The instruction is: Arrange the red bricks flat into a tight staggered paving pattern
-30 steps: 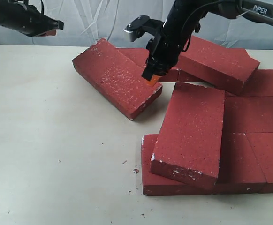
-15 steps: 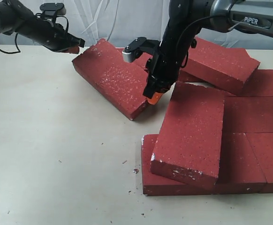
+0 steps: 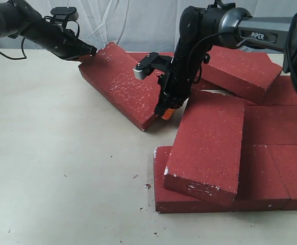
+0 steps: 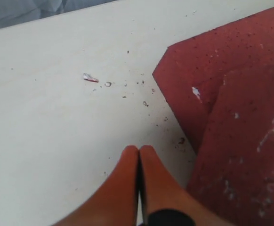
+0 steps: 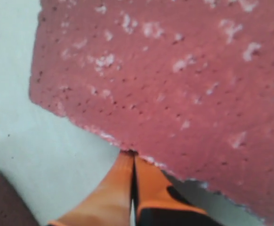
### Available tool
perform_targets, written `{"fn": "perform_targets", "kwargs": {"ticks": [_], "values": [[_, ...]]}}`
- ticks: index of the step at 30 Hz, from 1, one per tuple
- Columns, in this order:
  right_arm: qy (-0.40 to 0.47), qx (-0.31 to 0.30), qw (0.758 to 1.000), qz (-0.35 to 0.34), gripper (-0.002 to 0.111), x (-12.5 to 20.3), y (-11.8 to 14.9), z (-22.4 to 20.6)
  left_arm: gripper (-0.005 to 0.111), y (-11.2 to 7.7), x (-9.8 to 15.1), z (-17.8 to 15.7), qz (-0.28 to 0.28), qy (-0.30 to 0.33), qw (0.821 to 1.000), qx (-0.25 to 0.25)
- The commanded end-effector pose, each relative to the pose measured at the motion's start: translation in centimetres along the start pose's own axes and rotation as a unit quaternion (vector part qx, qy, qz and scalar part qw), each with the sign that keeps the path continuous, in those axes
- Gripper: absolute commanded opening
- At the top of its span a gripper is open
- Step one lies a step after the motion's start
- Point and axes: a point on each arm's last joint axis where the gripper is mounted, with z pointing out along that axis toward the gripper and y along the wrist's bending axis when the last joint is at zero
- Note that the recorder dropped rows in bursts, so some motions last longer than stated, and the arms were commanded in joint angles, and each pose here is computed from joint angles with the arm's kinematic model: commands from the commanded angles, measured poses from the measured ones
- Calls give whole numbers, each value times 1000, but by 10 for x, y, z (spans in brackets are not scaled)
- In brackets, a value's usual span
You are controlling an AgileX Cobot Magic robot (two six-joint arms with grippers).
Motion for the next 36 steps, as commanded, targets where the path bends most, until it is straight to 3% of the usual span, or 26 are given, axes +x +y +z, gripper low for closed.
{"fn": "perform_targets", "kwargs": {"ticks": [1, 6, 14, 20, 25, 29, 31, 36], "values": [[-16, 18, 1000, 8, -1, -2, -3, 0, 0, -6, 4, -1, 16, 32, 999, 28], [-29, 29, 999, 11, -1, -5, -3, -10, 0, -4, 5, -20, 45, 74, 996, 25], [-68, 54, 996, 7, -1, -11, 1, -35, 0, -7, 1, -61, 22, 122, 992, 22], [-83, 61, 995, 9, -1, -16, 1, -44, 0, -9, 24, -73, 13, 183, 983, 10], [-80, 51, 995, 13, -1, -16, 2, -45, 0, -7, 40, -91, -5, 179, 984, -8], [-82, 52, 995, 19, -1, -16, 2, -45, 0, -8, 74, -85, -29, 205, 978, -12], [-79, 64, 995, 15, -1, -15, 0, -44, 0, -3, 95, -72, -42, 198, 979, -33], [-39, 118, 991, 47, -1, -6, -8, -53, 0, 10, 102, -83, -86, 167, 980, -60]]}}
